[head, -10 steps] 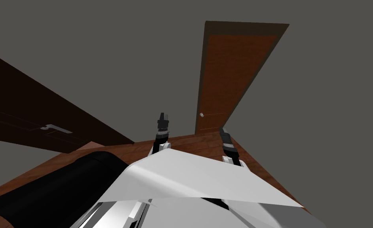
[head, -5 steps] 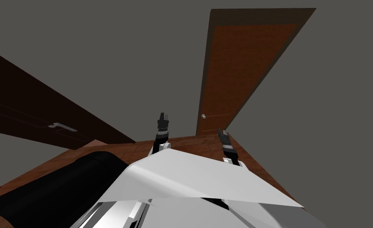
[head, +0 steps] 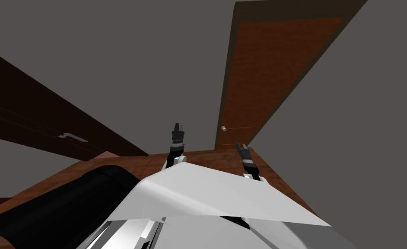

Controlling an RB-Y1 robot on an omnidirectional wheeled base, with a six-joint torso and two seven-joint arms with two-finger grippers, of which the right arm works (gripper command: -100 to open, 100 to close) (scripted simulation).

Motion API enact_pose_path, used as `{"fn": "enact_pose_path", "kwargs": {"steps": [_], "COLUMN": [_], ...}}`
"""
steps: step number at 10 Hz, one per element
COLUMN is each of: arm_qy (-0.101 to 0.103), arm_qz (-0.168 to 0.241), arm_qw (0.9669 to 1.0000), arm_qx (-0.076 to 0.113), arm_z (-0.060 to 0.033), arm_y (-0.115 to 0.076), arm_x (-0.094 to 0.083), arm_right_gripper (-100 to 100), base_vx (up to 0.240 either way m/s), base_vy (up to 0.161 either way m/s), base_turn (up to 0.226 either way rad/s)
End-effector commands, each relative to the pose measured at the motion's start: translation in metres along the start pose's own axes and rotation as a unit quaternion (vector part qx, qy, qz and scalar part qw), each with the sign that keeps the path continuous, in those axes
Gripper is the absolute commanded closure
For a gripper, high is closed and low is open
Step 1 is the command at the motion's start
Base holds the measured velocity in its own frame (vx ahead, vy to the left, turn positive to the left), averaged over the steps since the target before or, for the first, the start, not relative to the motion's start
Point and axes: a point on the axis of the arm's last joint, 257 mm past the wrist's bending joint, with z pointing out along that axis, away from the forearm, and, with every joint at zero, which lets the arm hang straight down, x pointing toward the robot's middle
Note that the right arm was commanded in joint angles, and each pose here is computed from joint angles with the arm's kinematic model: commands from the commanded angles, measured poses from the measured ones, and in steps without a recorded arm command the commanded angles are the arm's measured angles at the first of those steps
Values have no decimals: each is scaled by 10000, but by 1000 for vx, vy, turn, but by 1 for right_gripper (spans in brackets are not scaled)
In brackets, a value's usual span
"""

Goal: Pull the door open

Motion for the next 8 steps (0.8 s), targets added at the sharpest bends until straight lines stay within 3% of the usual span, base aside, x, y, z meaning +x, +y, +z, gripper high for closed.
{"fn": "enact_pose_path", "kwargs": {"steps": [1,7,8], "arm_qy": [122,611,611], "arm_qz": [-238,-952,-952], "arm_qw": [9996,9935,9935], "arm_qx": [24,126,126], "arm_z": [-10,-160,-160], "arm_y": [-71,-323,-323], "arm_x": [102,478,478], "arm_right_gripper": [-100,-100,-100], "base_vx": [88,105,62], "base_vy": [-3,-6,-9], "base_turn": [59,65,14]}}
